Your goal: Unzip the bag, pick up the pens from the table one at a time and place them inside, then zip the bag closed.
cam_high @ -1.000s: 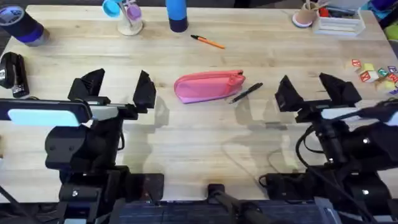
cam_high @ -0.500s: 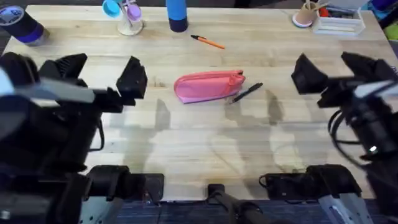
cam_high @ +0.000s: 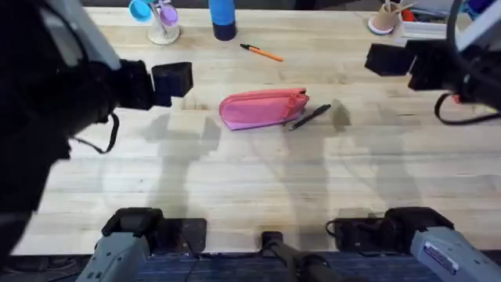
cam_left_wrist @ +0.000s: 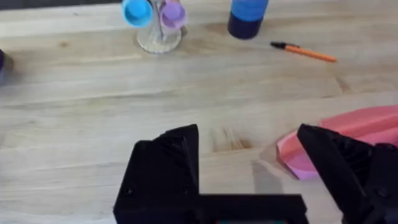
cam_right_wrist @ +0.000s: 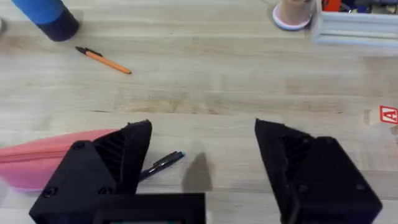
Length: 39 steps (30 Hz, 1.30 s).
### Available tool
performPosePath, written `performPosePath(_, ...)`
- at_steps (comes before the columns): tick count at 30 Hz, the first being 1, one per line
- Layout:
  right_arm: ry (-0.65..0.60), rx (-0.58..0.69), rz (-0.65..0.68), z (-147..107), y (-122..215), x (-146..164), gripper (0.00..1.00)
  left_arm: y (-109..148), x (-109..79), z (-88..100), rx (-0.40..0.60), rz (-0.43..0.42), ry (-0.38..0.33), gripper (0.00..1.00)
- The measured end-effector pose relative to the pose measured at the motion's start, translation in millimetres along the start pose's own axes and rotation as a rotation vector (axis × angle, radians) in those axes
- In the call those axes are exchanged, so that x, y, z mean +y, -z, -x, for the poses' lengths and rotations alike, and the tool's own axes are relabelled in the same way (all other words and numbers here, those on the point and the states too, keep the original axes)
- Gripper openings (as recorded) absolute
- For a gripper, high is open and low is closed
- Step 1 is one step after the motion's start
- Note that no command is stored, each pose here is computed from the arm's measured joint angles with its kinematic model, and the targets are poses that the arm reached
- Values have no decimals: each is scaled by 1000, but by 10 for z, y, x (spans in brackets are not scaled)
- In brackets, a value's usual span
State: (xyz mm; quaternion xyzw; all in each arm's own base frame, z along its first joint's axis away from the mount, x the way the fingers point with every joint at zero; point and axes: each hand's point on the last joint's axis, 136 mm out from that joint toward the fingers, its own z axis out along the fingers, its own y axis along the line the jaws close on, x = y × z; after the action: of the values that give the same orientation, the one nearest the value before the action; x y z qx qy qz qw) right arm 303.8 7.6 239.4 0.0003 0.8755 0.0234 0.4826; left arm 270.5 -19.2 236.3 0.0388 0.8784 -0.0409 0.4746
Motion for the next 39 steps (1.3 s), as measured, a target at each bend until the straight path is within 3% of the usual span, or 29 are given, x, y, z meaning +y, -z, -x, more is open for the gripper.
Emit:
performPosePath(7, 0, 91, -2, 56, -201, -7, 996, -218, -112, -124, 189, -82, 27, 993)
performPosePath(10, 5, 106, -2, 41, -242, -9, 996, -309, -168, -168, 237, -126, -2, 993)
performPosePath(11, 35, 107, -1, 38, -241, -9, 996, -335, -308, -251, 270, -228, -100, 993)
performPosePath(12, 82, 107, 2, 42, -241, -8, 997, -285, -529, -377, 288, -397, -261, 993)
performPosePath(16, 105, 106, 3, 43, -240, -8, 996, -201, -727, -492, 280, -562, -407, 993)
performPosePath(20, 127, 106, 4, 43, -240, -8, 996, -176, -843, -533, 248, -668, -507, 993)
performPosePath(26, 149, 106, 5, 43, -240, -8, 997, -282, -875, -464, 179, -704, -603, 993)
performPosePath(39, 183, 107, 7, 41, -241, -9, 997, -344, -879, -412, 143, -707, -643, 992)
